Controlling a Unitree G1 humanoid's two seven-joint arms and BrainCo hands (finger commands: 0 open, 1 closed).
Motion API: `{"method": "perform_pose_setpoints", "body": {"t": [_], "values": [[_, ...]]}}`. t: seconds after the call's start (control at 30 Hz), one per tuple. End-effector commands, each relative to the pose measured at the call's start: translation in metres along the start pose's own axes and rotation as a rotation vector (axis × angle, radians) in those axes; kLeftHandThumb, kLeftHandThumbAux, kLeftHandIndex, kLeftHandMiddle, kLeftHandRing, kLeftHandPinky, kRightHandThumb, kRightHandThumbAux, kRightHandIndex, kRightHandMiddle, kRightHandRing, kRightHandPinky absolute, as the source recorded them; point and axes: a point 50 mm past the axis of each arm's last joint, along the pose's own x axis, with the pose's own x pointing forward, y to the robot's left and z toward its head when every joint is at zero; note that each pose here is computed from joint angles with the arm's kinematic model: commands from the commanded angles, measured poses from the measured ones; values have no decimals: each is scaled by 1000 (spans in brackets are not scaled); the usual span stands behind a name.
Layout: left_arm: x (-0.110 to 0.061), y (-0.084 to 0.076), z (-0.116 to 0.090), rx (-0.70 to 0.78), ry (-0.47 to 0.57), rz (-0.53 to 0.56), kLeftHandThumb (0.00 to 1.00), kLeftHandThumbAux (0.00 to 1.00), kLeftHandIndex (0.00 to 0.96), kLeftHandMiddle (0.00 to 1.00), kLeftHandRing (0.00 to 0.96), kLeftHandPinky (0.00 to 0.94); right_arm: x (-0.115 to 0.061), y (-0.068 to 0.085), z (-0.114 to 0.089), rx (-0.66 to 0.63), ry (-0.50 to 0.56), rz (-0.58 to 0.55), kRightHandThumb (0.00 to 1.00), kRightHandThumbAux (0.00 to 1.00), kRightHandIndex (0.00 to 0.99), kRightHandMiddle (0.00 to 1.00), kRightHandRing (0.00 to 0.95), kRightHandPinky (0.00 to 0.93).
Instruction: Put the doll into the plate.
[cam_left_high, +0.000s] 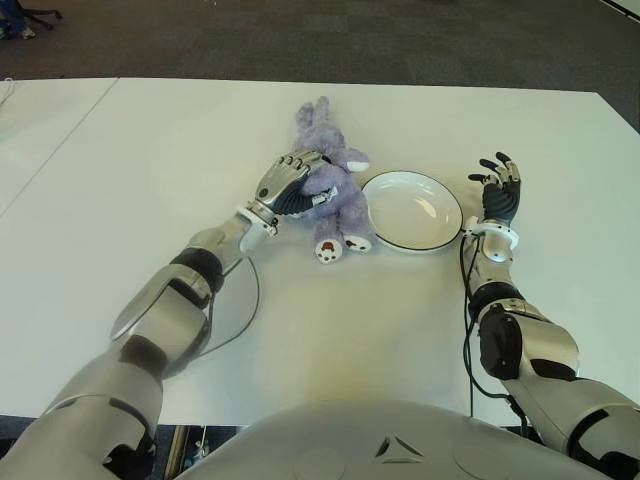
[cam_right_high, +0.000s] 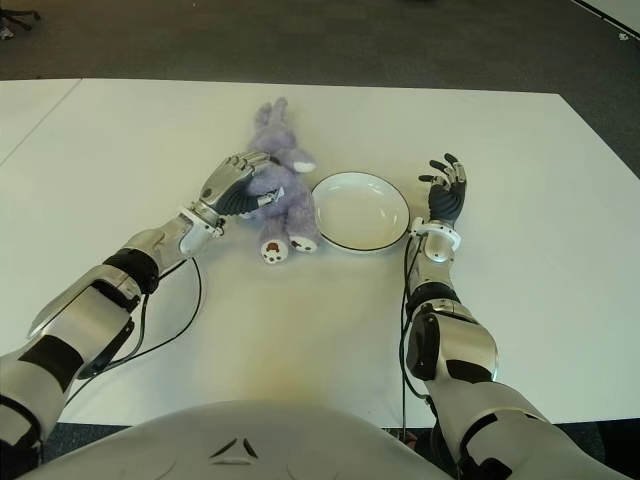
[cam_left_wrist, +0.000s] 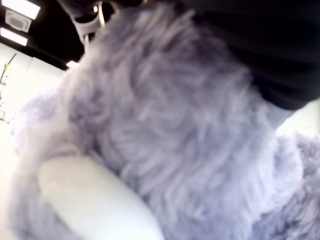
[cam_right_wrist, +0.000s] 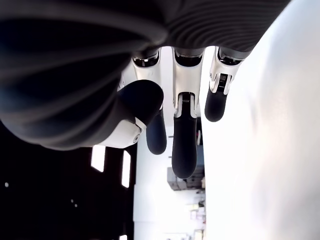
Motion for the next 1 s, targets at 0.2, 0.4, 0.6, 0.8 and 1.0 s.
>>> {"method": "perform_pose_setpoints", "body": {"t": [0.2,0.4,0.6,0.8,1.0], "values": [[-18,19,-25,130,39,-39,610,716,871,956,911,908,-94,-6,-99,-33,470,-12,1000,663,172,290,460,295],[-6,51,-10,212,-104,115,654,727,906,981,933,932,-94,-6,-99,-26,470,-10,1000,663,174,310,460,283],[-3,68,10,204,-159,175,754,719,856,938,907,892,-93,-7,-99,-27,474,-6,1000,663,167,303,460,296],[5,81,22,131,-194,192,851,693,789,879,867,867,-93,-6,-99,-47,473,-21,1000,663,169,289,460,231],[19,100,36,147,-255,205,906,672,777,861,862,867,-94,-3,-99,-58,470,-14,1000,663,185,298,460,238]]}}
